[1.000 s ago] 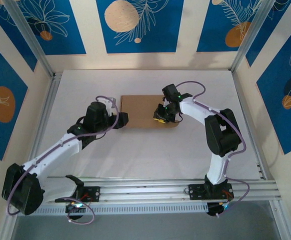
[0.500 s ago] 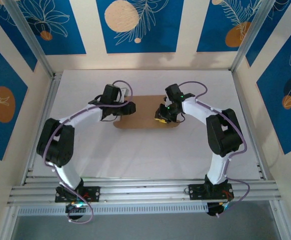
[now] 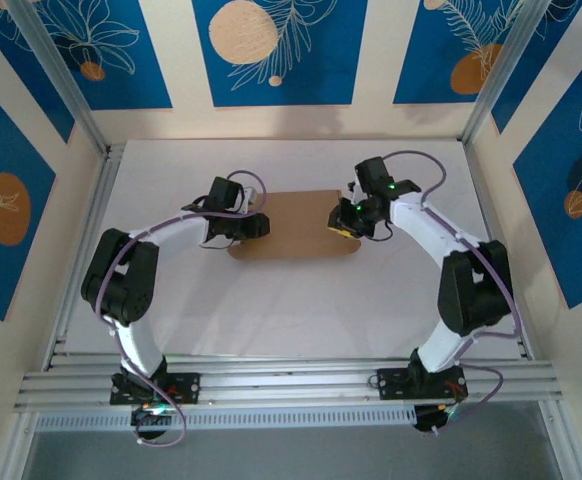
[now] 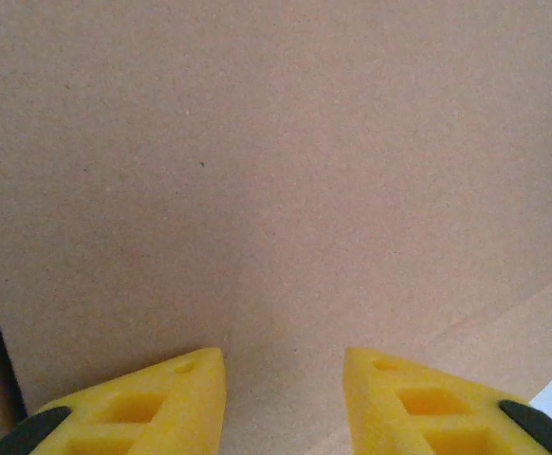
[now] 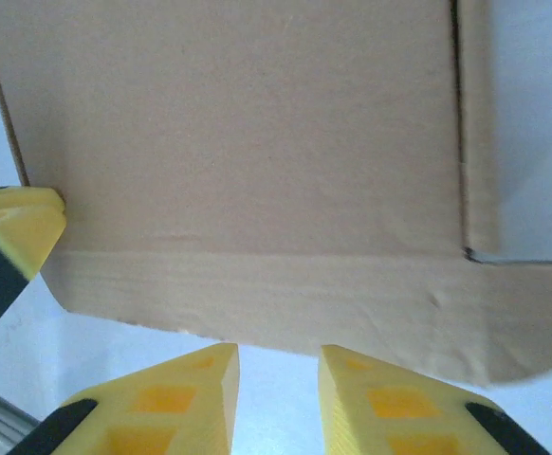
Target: Fold the paper box
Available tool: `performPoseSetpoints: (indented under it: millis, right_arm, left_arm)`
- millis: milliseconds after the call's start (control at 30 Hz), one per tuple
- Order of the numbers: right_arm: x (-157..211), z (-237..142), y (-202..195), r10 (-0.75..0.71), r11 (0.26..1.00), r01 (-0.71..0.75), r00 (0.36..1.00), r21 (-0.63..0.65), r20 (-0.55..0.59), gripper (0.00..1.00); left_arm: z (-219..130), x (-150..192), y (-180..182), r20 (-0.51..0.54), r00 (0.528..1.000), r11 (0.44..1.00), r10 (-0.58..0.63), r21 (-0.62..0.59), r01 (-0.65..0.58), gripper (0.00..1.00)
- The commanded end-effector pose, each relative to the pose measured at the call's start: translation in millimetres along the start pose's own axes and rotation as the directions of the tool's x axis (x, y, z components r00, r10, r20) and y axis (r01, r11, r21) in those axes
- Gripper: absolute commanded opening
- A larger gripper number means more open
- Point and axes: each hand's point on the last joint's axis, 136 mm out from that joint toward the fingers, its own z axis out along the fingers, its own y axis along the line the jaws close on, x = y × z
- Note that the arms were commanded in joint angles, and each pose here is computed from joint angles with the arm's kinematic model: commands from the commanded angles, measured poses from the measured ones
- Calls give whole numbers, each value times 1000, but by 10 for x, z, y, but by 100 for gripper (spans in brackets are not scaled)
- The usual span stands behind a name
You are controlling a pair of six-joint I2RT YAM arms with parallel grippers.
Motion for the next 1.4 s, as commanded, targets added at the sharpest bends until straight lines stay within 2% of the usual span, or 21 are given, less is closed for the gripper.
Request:
performPoseSetpoints:
  millis: [0, 200, 333, 433, 500, 600, 667, 733, 867, 933, 1000, 1067, 1133, 1233, 1367]
  right_arm:
    - [231, -77, -374, 10, 994, -4, 999, 107, -51, 35]
    - [303, -78, -632, 43, 988, -35, 998, 154, -52, 50]
    - [268, -102, -707, 37, 981, -29, 999, 194, -38, 53]
    - [231, -157, -823, -40, 958, 31, 999, 286, 26, 52]
    - [207, -186, -862, -82, 951, 59, 995, 304, 64, 50]
    - [129, -228, -823, -219, 926, 167, 968, 339, 120, 49]
    - [12, -233, -715, -278, 926, 214, 944, 312, 177, 51]
    - [-102, -238, -602, -244, 953, 195, 948, 230, 206, 54]
    - [-289, -163, -385, -166, 986, 162, 977, 36, 135, 59]
    - [-388, -85, -350, -144, 989, 148, 985, -29, 98, 59]
    - [-496, -6, -322, -120, 987, 127, 990, -94, 73, 58]
    - [-567, 61, -253, -107, 979, 116, 993, -167, 58, 58]
    - [-647, 131, -241, -95, 978, 103, 994, -179, 52, 59]
    - [-715, 254, -242, -80, 978, 87, 996, -188, 42, 65]
    - [-762, 417, -283, -58, 979, 57, 998, -197, -3, 67]
  left_arm:
    - [-9, 63, 62, -22, 999, 1000, -24, 1, 24, 38]
    - [-9, 70, 79, -25, 999, 1000, -20, 7, 20, 38]
    - [-19, 61, 89, -24, 999, 1000, -24, 12, 24, 38]
    - [-35, 46, 101, -20, 1000, 1000, -21, 7, 21, 38]
    - [-50, 33, 96, -21, 1000, 1000, -17, 5, 18, 38]
    - [-52, 18, 91, -24, 1000, 1000, -13, 2, 13, 38]
    - [-59, 9, 59, -29, 1000, 1000, -12, 15, 13, 40]
    - [-121, -44, -38, -18, 1000, 999, 0, 51, 1, 43]
    - [-445, -300, -308, 67, 995, 992, 79, 92, -85, 52]
    - [-607, -423, -322, 105, 989, 992, 104, 54, -110, 53]
    - [-721, -516, -179, 142, 985, 995, 95, -16, -94, 53]
    - [-718, -512, 56, 140, 988, 994, 72, -87, -60, 53]
    - [-656, -483, 275, 121, 992, 993, 26, -118, -11, 52]
    - [-483, -421, 480, 73, 997, 994, -16, -110, 24, 53]
    - [-306, -401, 504, 48, 997, 998, -52, -34, 54, 54]
